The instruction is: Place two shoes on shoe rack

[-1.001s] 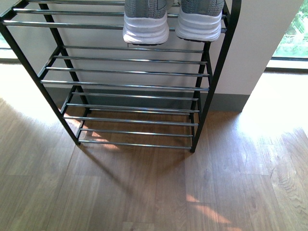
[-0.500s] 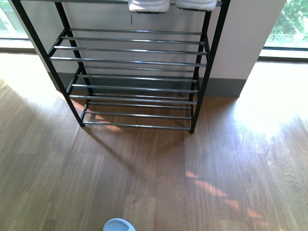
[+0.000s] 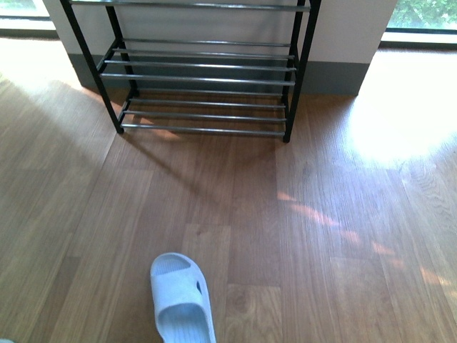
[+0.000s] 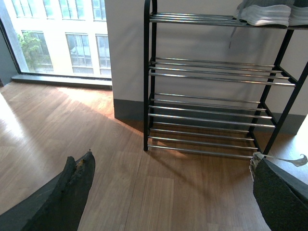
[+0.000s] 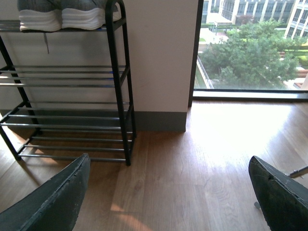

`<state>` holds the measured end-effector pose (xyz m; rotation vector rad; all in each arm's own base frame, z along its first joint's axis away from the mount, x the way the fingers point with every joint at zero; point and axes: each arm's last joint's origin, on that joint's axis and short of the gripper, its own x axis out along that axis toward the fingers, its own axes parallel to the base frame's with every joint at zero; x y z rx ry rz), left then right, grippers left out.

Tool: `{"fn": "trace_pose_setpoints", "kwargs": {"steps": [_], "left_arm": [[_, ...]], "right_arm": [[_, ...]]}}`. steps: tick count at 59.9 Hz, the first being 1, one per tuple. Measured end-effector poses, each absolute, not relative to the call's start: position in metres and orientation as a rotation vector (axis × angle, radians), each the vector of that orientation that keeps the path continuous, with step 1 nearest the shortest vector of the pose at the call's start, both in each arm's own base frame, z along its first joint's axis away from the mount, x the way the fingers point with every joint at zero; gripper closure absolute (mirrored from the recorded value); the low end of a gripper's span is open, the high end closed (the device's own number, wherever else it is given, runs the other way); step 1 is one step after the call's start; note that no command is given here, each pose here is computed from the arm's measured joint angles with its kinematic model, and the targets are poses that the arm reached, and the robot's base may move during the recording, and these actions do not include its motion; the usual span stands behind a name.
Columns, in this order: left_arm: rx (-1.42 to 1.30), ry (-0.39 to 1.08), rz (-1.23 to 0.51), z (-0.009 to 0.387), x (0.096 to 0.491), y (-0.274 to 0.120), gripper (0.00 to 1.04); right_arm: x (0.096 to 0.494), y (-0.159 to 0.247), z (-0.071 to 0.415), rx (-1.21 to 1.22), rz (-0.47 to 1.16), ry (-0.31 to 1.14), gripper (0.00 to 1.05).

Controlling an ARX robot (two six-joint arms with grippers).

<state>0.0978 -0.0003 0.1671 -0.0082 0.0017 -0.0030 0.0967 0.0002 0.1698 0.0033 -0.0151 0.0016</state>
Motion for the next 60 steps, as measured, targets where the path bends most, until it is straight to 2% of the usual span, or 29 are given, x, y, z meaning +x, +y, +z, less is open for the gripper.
{"fn": "trace_pose_setpoints", "kwargs": {"steps": [60], "left_arm": [[-0.008,0.001,0.000,0.1672,0.0978,-0.0002,0.09]], "right_arm": [[0.0966,0.0002,0.1699,0.003,0.003,-0.015,0.09]]}}
